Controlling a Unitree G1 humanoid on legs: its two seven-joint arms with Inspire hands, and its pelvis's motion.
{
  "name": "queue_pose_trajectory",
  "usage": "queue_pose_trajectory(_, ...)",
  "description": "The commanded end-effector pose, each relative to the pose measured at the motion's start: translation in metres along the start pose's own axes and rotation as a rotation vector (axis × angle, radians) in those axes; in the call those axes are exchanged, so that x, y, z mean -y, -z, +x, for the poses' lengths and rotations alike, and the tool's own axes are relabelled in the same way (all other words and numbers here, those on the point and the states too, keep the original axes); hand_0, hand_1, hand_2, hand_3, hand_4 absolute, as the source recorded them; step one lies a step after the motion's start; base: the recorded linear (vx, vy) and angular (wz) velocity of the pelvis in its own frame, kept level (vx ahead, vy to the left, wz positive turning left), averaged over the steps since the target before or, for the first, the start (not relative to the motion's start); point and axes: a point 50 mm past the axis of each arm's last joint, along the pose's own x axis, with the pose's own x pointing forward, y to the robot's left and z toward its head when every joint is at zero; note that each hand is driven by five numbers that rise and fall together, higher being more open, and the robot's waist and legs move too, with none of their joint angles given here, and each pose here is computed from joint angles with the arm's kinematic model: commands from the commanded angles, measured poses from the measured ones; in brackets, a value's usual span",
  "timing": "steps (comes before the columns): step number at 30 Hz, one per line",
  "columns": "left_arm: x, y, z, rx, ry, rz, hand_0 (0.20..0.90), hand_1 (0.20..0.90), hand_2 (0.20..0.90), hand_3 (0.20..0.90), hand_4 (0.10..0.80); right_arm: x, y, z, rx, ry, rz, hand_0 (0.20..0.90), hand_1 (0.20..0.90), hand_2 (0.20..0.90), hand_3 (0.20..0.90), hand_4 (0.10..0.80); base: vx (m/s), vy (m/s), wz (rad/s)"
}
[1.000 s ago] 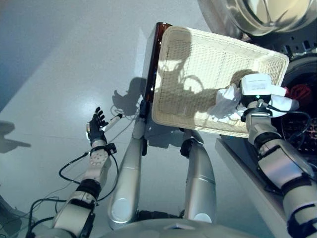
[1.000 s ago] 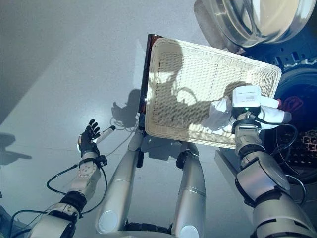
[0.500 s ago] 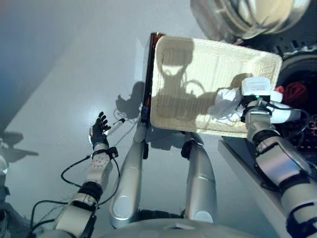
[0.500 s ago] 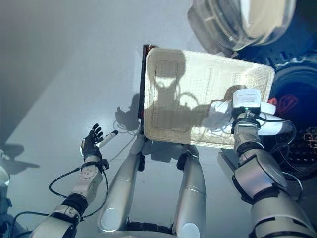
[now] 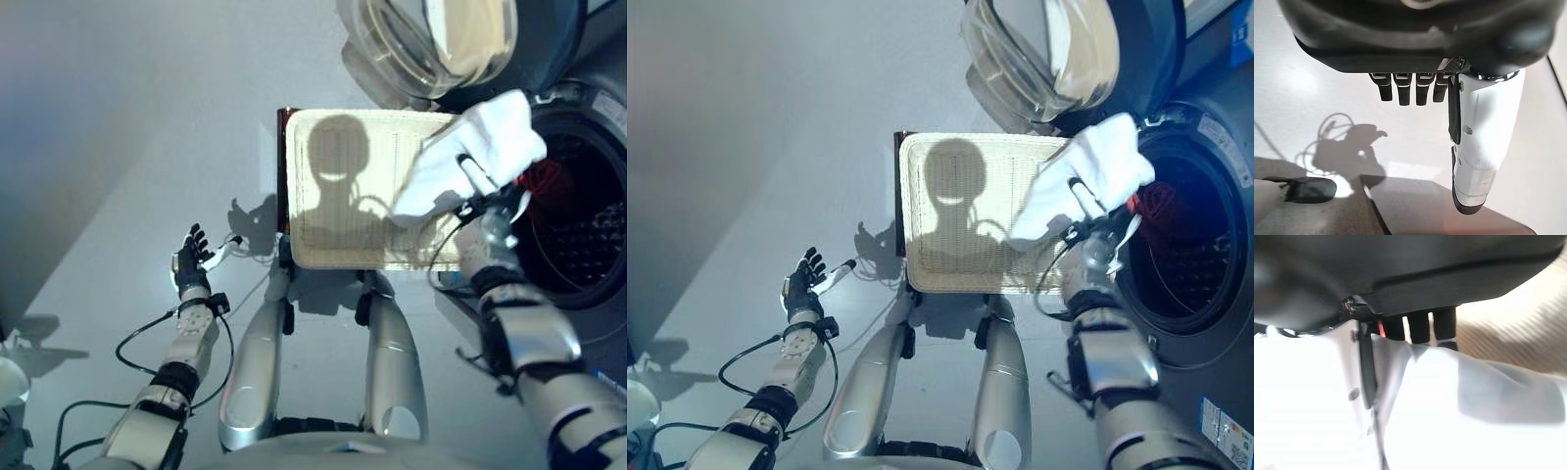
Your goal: Pick up the clothes and place them into the washing machine
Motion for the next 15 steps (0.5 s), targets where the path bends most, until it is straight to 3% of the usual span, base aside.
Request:
queue_pose_trajectory(1, -0.006, 0.008, -0.008, -0.007, -0.014, -0.025, 0.900, 0.900, 0.900, 0.900, 0.800, -0.006, -0.031, 0.001, 0.160, -0.064, 0.280, 0.200, 0.200, 0.200, 0.200, 0.300, 0.027, 0.192, -0.05)
queue_pose_trajectory(6, 0.005, 0.024, -0.024, -0.041, 0.066, -0.029, 0.900, 0.900, 0.900, 0.900, 0.800, -0.026, -0.070, 0.000, 0.314, -0.079, 0.534, 0.200, 0.200, 0.200, 0.200, 0.300, 0.020, 0.181, -0.03)
queue_pose_trajectory(9, 0.006, 0.028, -0.028, -0.049, 0.085, -0.019, 0.900, 0.900, 0.900, 0.900, 0.800, -0.029, -0.087, 0.001, 0.362, -0.063, 0.567, 0.200, 0.200, 0.200, 0.200, 0.300, 0.036, 0.169, -0.07)
queue_pose_trajectory(15, 0.007, 0.036, -0.034, -0.064, 0.113, 0.009, 0.900, 0.900, 0.900, 0.900, 0.800, -0.048, -0.174, -0.003, 0.567, -0.084, 0.549, 0.200, 0.200, 0.200, 0.200, 0.300, 0.050, 0.131, -0.12)
